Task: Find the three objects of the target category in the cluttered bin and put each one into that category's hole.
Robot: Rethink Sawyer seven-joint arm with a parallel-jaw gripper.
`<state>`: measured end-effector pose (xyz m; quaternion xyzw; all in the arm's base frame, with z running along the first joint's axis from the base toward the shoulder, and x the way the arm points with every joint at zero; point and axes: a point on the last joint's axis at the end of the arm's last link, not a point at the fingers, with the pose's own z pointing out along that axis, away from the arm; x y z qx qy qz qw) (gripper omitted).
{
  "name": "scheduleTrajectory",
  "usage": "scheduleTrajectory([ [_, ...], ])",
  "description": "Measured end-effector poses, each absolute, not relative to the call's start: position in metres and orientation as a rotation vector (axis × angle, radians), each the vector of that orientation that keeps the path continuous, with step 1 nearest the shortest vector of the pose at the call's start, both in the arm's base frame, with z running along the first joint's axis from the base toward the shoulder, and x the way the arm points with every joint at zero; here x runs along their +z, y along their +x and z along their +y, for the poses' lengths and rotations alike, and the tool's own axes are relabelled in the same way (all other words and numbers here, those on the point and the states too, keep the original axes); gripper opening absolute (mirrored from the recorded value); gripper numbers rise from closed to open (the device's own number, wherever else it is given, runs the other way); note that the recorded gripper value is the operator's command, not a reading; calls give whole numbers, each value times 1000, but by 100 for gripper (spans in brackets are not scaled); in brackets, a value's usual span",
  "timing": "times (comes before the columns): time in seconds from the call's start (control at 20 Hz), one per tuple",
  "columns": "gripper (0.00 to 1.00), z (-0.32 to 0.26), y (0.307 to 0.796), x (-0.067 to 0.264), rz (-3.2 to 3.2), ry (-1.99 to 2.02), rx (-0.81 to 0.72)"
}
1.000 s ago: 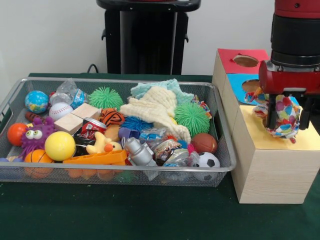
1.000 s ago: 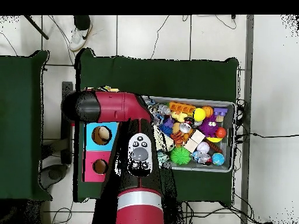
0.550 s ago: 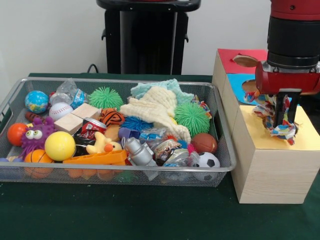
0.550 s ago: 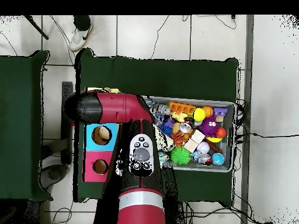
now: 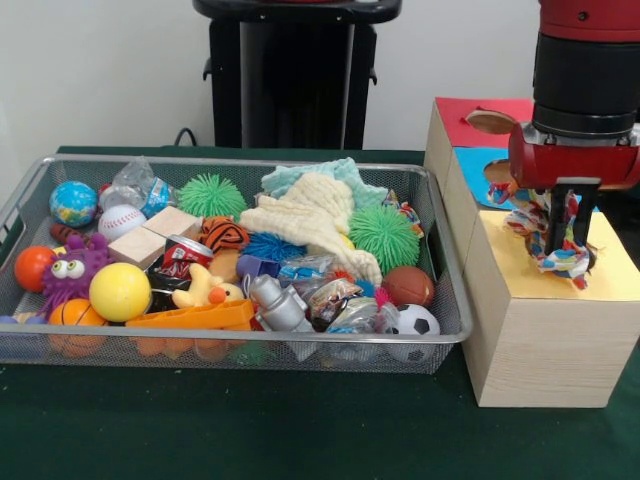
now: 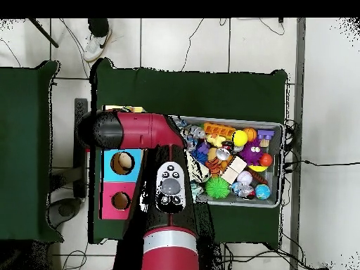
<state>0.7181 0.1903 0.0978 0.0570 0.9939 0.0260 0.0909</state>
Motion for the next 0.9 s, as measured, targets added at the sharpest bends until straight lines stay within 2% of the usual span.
scheduleTrajectory([
  [0.9,0,190,719,81,2928,171,75],
])
